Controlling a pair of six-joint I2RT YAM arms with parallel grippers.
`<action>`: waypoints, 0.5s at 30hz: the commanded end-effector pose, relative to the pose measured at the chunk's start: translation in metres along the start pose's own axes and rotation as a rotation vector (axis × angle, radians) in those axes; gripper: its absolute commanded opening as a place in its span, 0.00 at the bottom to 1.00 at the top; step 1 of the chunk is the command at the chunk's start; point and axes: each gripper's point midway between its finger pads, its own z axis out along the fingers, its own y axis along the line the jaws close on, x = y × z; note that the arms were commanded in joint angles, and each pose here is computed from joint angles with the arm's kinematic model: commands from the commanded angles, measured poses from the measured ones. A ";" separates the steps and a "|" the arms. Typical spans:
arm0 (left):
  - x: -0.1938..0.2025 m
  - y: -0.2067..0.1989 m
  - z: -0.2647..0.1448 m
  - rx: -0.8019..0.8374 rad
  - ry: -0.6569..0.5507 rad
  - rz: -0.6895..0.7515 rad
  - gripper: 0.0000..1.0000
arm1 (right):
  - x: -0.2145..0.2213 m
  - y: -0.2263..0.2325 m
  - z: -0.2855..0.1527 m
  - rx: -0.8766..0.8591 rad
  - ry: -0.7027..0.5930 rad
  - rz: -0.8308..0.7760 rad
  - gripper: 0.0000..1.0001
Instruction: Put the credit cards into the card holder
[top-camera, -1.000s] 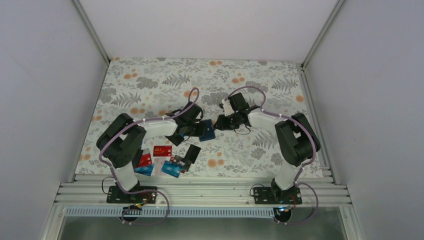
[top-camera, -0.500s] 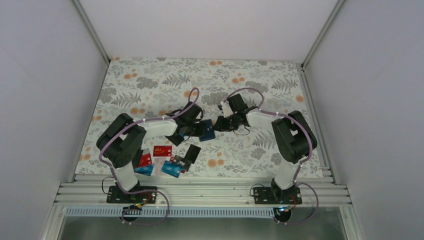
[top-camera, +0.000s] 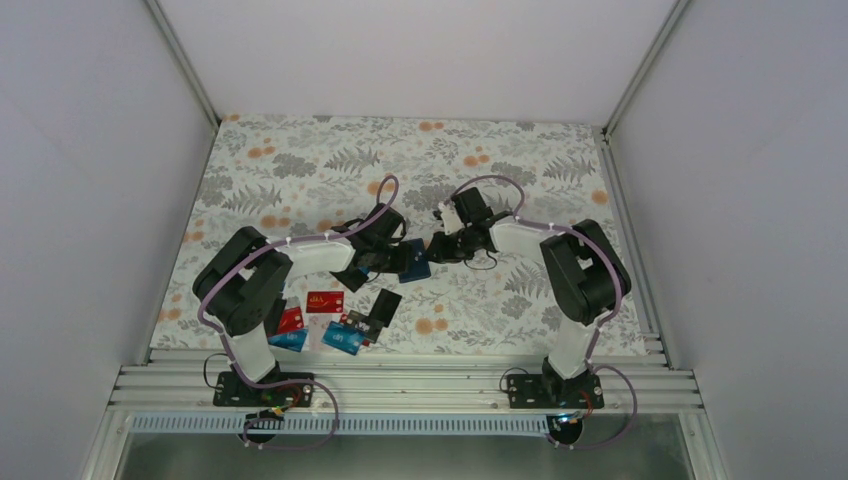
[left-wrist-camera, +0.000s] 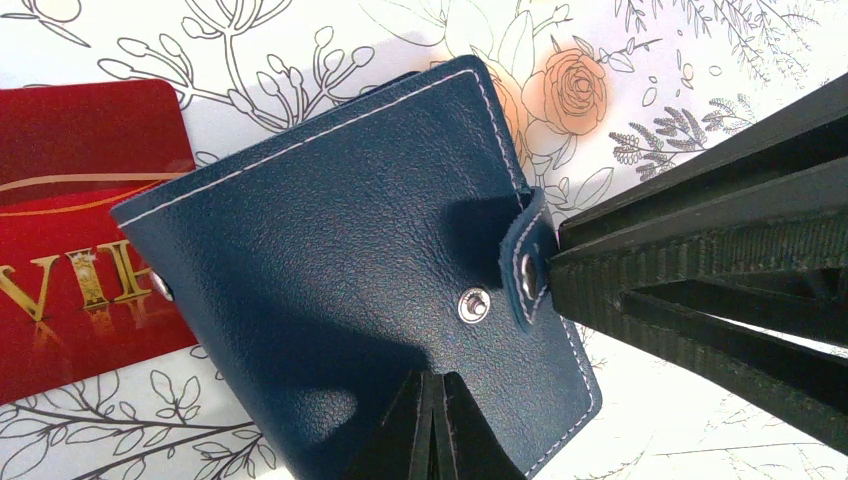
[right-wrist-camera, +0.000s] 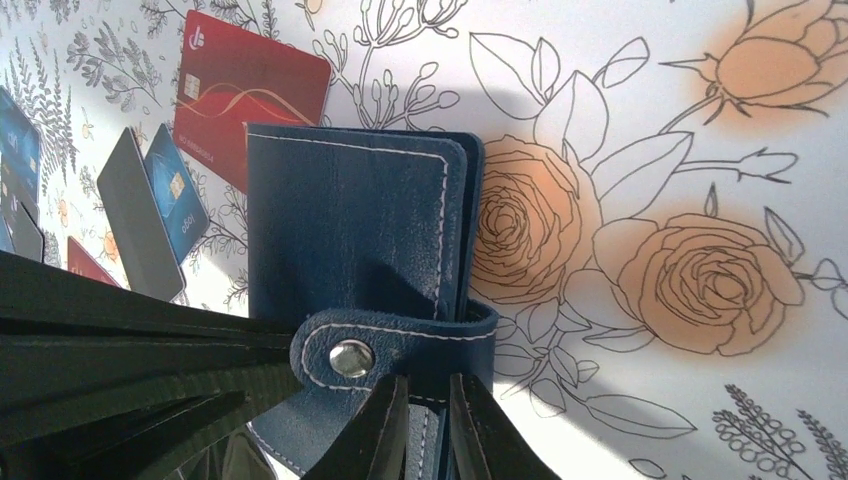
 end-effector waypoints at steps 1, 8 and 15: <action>0.016 0.010 0.011 -0.032 0.057 0.003 0.02 | -0.008 0.011 0.006 -0.025 -0.004 -0.034 0.14; 0.017 0.010 0.011 -0.031 0.058 0.003 0.02 | -0.007 0.017 0.006 -0.031 0.001 -0.048 0.13; 0.017 0.010 0.011 -0.029 0.059 0.004 0.02 | -0.018 0.018 -0.003 0.002 -0.035 -0.056 0.13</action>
